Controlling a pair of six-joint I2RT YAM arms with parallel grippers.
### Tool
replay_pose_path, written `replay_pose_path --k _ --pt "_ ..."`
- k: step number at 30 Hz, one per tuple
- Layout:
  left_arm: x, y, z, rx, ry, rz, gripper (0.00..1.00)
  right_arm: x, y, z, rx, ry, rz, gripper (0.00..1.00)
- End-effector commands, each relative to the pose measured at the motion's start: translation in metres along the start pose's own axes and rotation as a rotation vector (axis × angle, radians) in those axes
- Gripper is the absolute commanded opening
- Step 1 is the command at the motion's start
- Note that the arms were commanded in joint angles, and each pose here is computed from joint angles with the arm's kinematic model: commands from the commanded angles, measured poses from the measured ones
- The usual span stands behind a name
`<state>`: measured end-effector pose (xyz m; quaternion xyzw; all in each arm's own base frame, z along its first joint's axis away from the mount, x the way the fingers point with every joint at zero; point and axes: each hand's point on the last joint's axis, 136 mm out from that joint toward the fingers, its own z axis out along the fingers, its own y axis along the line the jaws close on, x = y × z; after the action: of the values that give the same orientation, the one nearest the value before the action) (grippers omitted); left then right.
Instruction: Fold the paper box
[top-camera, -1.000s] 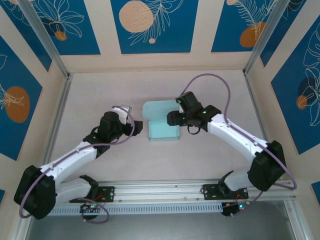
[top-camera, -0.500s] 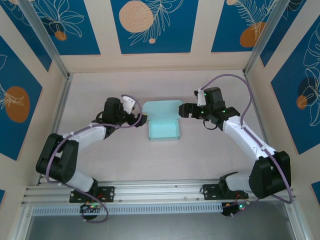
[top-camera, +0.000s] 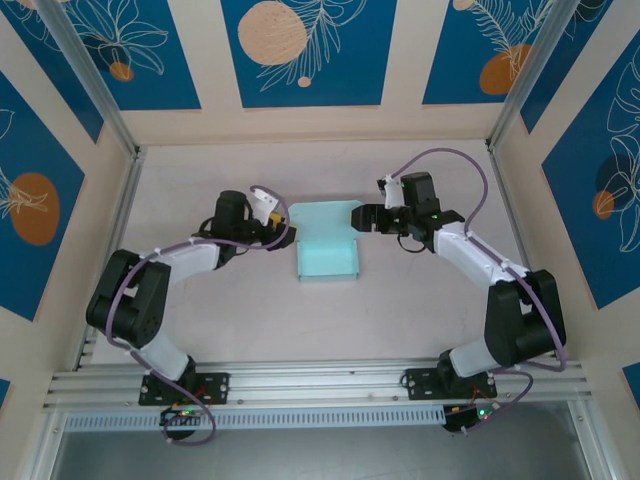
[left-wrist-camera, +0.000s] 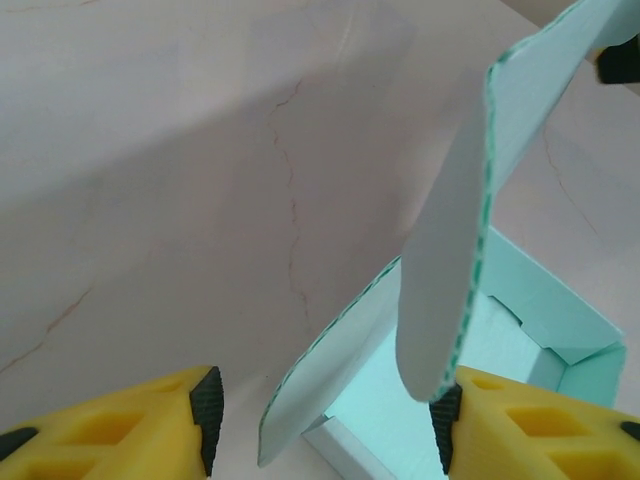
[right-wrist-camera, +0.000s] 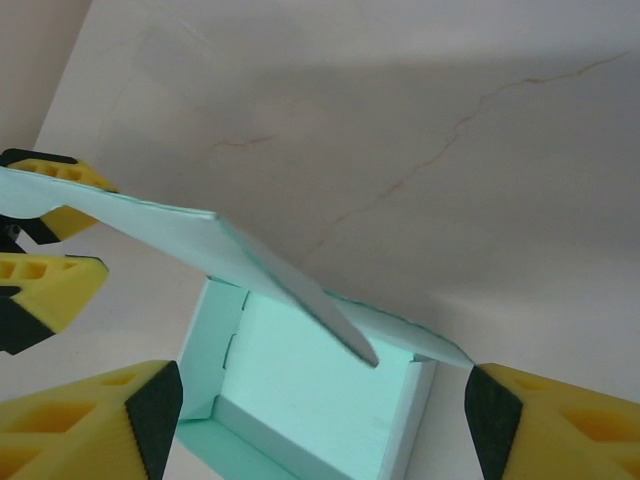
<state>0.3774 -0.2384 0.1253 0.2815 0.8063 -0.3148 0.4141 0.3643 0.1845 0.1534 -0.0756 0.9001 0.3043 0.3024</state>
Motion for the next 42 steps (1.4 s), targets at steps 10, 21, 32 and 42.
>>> replay_pose_path --k 10,21,32,42 --pt "-0.014 0.003 0.013 -0.002 -0.031 0.012 0.35 -0.019 -0.008 0.016 0.026 -0.037 -0.076 0.79" --pt "-0.02 0.005 0.015 -0.01 -0.024 0.067 0.12 -0.026 -0.011 0.035 -0.04 -0.053 -0.129 0.77" --pt "-0.013 -0.018 0.009 0.149 0.038 0.153 0.0 -0.051 -0.027 0.023 -0.155 -0.142 -0.149 0.82" --pt "-0.009 -0.067 -0.025 0.557 0.09 0.208 0.0 -0.039 -0.027 0.015 -0.283 -0.135 -0.145 0.79"
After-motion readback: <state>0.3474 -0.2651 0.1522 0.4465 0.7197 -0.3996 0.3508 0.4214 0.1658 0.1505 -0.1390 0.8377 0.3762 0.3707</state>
